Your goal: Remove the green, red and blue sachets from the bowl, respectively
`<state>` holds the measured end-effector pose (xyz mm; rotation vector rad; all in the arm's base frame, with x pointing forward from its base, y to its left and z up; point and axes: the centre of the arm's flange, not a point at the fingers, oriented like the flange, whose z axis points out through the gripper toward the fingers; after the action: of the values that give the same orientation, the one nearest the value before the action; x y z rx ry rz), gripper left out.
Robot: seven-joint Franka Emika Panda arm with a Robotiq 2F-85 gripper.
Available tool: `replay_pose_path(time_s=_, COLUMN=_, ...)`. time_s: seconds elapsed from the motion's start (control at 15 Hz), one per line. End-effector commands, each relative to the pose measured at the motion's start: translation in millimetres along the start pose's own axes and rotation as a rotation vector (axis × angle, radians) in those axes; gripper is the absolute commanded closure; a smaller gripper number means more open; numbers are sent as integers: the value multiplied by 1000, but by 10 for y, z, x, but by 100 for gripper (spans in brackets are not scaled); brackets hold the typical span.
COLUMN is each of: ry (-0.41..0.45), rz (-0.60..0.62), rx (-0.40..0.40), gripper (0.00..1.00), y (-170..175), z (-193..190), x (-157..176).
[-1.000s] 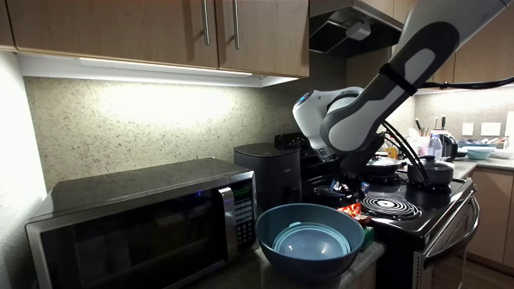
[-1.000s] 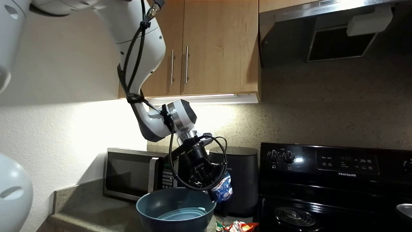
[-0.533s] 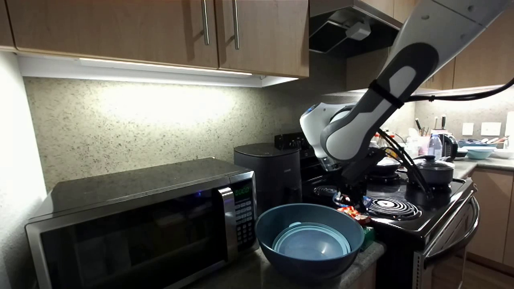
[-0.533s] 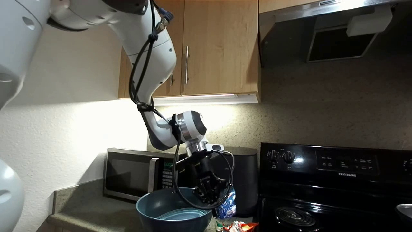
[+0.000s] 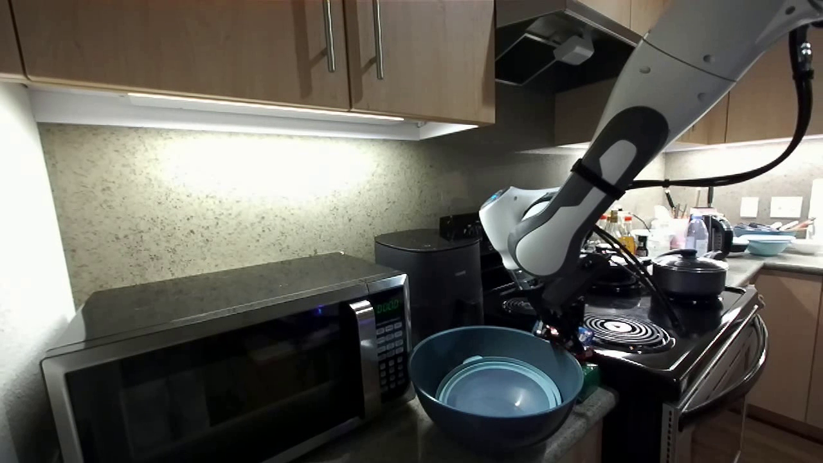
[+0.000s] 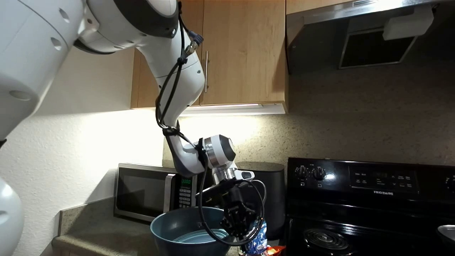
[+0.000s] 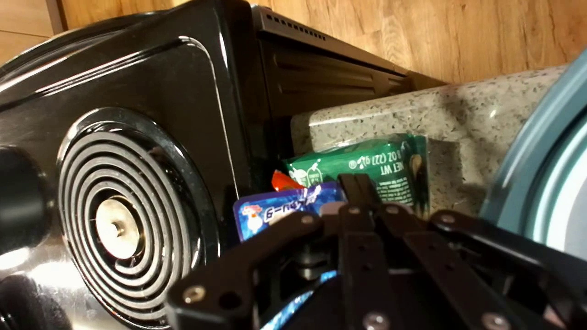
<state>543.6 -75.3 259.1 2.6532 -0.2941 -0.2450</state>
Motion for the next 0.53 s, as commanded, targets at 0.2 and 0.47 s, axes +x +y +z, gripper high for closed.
replay_pose_path(time_s=0.2, ry=7, rz=30, rx=20, gripper=100, y=58, z=45, x=216)
replay_pose_path(time_s=0.47, ry=15, rz=50, rx=66, gripper=100, y=80, z=23, x=325)
